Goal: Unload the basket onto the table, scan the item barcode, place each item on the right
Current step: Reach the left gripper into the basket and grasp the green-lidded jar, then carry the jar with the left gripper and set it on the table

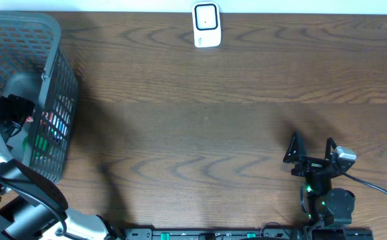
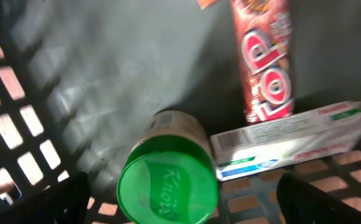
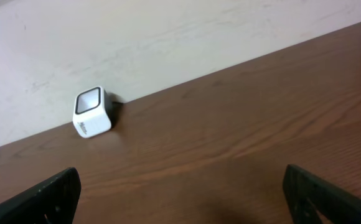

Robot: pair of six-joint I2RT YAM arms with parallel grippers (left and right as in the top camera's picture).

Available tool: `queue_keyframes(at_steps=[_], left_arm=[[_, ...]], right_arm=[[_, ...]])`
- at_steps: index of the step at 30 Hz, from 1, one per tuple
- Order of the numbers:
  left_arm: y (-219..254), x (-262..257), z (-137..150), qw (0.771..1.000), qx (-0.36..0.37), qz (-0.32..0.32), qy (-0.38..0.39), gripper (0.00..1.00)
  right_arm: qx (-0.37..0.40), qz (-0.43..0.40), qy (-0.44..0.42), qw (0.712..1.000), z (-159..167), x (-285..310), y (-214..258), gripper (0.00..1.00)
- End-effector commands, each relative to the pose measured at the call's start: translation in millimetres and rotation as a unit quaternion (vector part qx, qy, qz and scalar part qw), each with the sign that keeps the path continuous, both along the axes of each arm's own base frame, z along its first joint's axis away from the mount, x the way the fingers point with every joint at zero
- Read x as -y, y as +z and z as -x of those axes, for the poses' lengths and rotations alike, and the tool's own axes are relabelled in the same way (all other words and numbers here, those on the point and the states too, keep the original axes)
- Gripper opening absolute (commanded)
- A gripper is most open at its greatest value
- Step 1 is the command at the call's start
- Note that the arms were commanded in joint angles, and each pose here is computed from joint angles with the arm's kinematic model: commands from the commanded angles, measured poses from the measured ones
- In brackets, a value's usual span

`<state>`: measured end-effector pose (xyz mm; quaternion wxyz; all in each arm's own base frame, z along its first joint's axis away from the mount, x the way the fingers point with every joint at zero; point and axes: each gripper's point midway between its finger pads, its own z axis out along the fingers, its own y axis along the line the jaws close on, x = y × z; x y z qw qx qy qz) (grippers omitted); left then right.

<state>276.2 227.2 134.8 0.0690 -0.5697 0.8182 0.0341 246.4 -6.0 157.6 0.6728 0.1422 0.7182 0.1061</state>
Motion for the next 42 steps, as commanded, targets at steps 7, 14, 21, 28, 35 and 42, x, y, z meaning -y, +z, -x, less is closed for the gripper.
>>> queue_keyframes(at_steps=[7,14,21,28,35,42], left_arm=[[-56.6,18.1,24.9,0.998,-0.041,0.034,0.03,0.96],[-90.2,27.3,29.3,0.997,-0.045,0.053,0.029,0.96],[-97.3,26.4,28.2,0.997,-0.041,0.05,0.029,0.8],[-78.1,19.0,18.6,0.999,-0.027,0.039,0.024,0.58],[38.6,-6.9,-14.8,0.997,0.07,-0.033,0.023,0.58],[212.4,28.5,-30.3,0.95,0.302,-0.078,-0.02,0.59]], right_arm=[[0.0,0.006,-0.007,1.0,0.4,3.2,-0.2,0.99],[0.0,0.006,-0.007,1.0,0.4,3.2,-0.2,0.99],[0.0,0.006,-0.007,1.0,0.4,3.2,-0.2,0.99],[0.0,0.006,-0.007,1.0,0.4,3.2,-0.2,0.99],[0.0,0.006,-0.007,1.0,0.3,3.2,-0.3,0.99],[0.0,0.006,-0.007,1.0,0.4,3.2,-0.2,0.99]])
